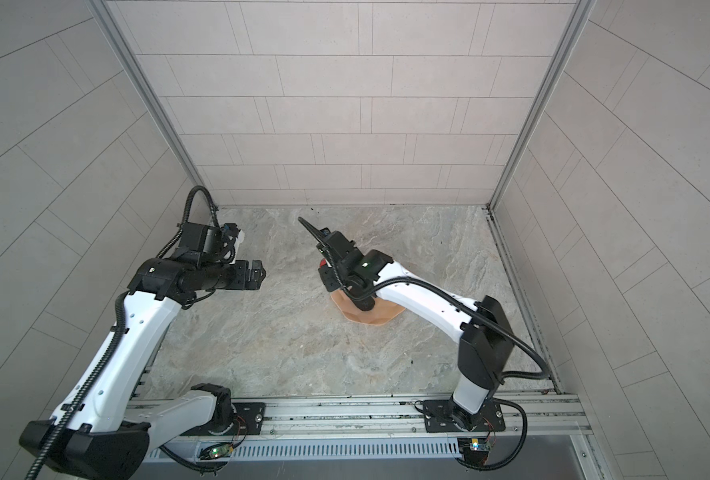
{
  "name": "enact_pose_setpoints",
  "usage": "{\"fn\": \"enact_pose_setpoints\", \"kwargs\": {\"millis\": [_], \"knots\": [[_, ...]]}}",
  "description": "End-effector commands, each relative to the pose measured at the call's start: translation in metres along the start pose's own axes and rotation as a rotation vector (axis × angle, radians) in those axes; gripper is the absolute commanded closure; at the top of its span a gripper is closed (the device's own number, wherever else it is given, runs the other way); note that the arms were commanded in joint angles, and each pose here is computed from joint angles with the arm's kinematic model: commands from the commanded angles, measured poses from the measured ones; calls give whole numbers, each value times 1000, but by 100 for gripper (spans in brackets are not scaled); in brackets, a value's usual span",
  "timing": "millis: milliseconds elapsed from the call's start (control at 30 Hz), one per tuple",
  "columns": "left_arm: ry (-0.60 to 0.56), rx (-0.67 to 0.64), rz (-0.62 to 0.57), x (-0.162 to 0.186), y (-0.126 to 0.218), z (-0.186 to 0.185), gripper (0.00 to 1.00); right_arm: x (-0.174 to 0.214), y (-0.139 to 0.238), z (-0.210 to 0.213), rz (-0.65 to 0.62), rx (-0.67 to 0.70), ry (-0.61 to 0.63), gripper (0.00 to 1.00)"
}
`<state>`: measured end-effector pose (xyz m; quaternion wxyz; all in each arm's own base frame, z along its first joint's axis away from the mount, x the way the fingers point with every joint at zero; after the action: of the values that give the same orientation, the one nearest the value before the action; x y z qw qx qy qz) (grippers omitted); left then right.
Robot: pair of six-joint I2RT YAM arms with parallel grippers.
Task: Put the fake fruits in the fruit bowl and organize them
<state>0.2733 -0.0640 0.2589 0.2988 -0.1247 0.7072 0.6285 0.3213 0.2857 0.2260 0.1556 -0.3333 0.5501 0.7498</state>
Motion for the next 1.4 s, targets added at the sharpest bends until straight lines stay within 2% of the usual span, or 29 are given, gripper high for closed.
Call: {"fn": "enact_pose_setpoints", "kwargs": {"millis": [0, 200, 433, 567, 700, 833, 933, 1033, 1233, 1367], "knots": [[15, 24, -12, -5, -1, -4, 0, 26, 18, -49, 17, 137, -28, 100], [25, 26, -14, -5, -2, -4, 0, 75, 25, -102, 67, 249, -113, 100], [32, 22, -1, -2, -7, -4, 0, 123, 12, -123, 133, 292, -157, 100], [41, 26, -4, -3, -12, -4, 0, 137, 2, -124, 144, 280, -169, 99], [49, 42, 11, -3, -18, -6, 0, 133, -6, -118, 136, 251, -177, 74], [52, 50, 29, -1, -23, -8, 0, 129, -14, -112, 134, 227, -177, 63], [51, 49, 34, 0, -24, -8, 0, 127, -19, -108, 144, 214, -167, 48], [50, 47, 38, 1, -24, -7, 0, 125, -20, -107, 153, 212, -157, 37], [50, 39, 38, 3, -25, -6, 0, 120, -8, -109, 147, 224, -137, 28], [36, 9, 6, -2, -27, -1, 0, 101, 18, -124, 49, 295, -103, 13]]}}
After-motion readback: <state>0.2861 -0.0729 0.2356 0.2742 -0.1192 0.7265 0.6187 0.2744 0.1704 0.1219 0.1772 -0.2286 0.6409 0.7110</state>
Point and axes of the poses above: each gripper's point midway between its finger pads, its own y axis back along the fingers, its own z axis along the line the jaws close on, x = y × z, the point moved 1 cm from there along y, back along the fingers, and after that the axes turned 11 degrees about -y, right-handed, at the moved point
